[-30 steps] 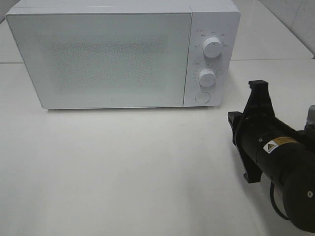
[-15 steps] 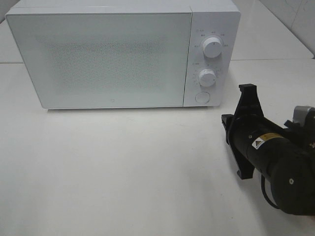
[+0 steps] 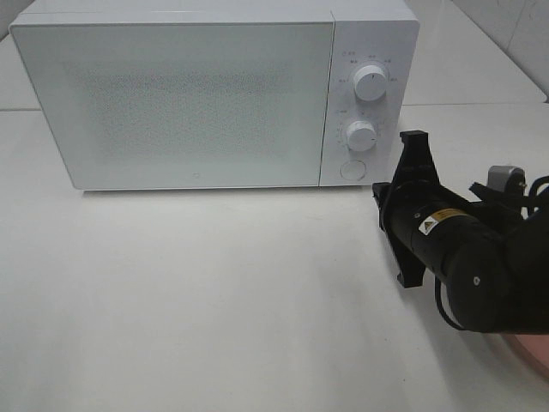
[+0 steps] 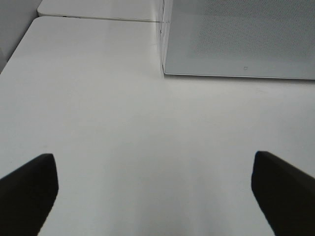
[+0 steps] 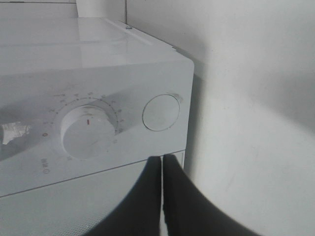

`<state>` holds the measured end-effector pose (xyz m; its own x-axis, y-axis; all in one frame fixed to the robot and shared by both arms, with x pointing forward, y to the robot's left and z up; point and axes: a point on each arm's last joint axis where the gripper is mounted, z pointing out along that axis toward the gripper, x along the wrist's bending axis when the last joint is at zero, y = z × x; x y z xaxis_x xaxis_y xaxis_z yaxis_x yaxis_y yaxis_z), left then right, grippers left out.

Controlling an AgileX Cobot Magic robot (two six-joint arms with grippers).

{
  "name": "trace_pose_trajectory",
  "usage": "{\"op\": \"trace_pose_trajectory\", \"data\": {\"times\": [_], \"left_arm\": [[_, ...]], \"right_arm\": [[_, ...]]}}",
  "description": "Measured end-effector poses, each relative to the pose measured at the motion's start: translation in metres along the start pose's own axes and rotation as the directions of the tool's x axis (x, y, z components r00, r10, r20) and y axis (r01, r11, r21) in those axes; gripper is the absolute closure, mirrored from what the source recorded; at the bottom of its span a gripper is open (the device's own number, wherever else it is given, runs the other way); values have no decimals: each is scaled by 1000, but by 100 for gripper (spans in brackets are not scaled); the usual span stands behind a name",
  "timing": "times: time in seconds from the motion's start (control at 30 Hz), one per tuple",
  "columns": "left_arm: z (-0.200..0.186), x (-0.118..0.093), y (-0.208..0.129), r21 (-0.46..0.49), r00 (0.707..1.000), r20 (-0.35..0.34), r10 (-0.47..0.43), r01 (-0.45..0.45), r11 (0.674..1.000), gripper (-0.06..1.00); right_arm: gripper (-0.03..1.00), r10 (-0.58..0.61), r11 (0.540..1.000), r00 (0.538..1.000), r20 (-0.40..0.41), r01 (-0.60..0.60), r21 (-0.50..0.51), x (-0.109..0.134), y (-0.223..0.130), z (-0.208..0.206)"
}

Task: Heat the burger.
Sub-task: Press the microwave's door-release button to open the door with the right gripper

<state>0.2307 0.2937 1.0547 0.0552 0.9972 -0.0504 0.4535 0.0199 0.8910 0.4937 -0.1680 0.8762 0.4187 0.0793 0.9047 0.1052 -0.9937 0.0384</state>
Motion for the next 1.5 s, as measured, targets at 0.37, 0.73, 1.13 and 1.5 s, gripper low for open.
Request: {"op": "trace_pose_trajectory", "data": {"times": [0.37, 0.73, 1.13, 1.5], "left_arm": [[0, 0, 0, 0, 1000, 0, 0, 0, 1000, -5], [0, 0, 0, 0, 1000, 0, 0, 0, 1000, -5], [0, 0, 0, 0, 1000, 0, 0, 0, 1000, -5], [0, 0, 0, 0, 1000, 0, 0, 0, 1000, -5]], "right_arm": [[95, 62, 998, 998, 2, -62, -29, 5, -15, 32], [95, 81, 996, 997, -9, -81, -42, 11, -14, 58], [95, 97, 994, 995, -14, -97, -47, 14, -18, 75], [95, 104, 991, 994, 24, -102, -87, 5, -17, 81]]}}
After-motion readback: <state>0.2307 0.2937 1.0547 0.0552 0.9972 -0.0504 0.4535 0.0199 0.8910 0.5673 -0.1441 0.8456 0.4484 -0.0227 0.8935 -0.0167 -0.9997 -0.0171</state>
